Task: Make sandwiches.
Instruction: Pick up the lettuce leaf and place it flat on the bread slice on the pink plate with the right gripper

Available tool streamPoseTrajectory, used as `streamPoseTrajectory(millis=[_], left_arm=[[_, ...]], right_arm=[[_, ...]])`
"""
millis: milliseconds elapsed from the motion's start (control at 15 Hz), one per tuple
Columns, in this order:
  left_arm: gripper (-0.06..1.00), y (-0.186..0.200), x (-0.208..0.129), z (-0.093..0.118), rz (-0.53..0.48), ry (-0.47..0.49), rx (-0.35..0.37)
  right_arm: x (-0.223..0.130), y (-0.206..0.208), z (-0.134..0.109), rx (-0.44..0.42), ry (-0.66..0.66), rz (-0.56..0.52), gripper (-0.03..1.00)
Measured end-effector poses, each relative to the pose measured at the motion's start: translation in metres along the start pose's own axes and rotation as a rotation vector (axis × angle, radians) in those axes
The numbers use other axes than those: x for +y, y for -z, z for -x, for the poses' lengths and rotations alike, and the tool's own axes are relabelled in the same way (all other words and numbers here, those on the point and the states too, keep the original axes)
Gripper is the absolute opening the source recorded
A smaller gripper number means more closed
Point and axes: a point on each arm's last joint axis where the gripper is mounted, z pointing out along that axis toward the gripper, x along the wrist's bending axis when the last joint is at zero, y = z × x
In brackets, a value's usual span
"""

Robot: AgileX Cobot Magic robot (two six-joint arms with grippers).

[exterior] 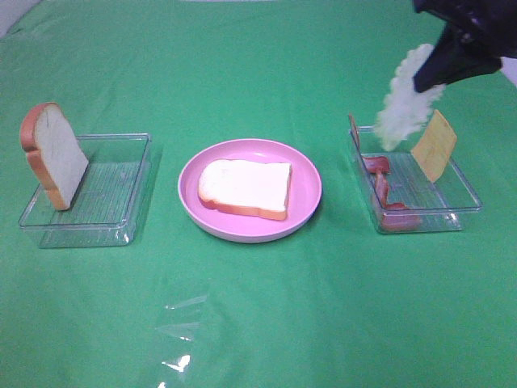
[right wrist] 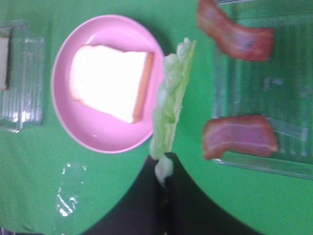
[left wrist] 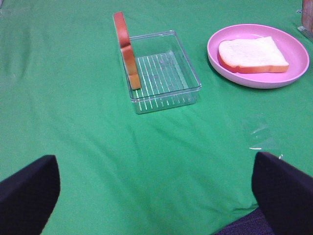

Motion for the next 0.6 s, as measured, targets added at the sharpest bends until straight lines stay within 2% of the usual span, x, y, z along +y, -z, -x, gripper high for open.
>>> streamPoseTrajectory(millis=[200, 467, 600], left_arm=[[0.99, 0.0, 0.0, 0.0, 0.0, 0.0, 0.0], [0.99, 0.0, 0.0, 0.0, 0.0, 0.0, 0.0], [0.99, 0.0, 0.0, 0.0, 0.0, 0.0, 0.0]], right_arm=[[-0.009, -0.039, -0.064, 0.096, 0.12, -0.026, 0.01], [-0.027, -0.094, -0.115, 0.159, 0.197, -0.074, 0.01], [-0.031, -0.12, -0.127, 0.164, 0.205, -0.059, 0.01]])
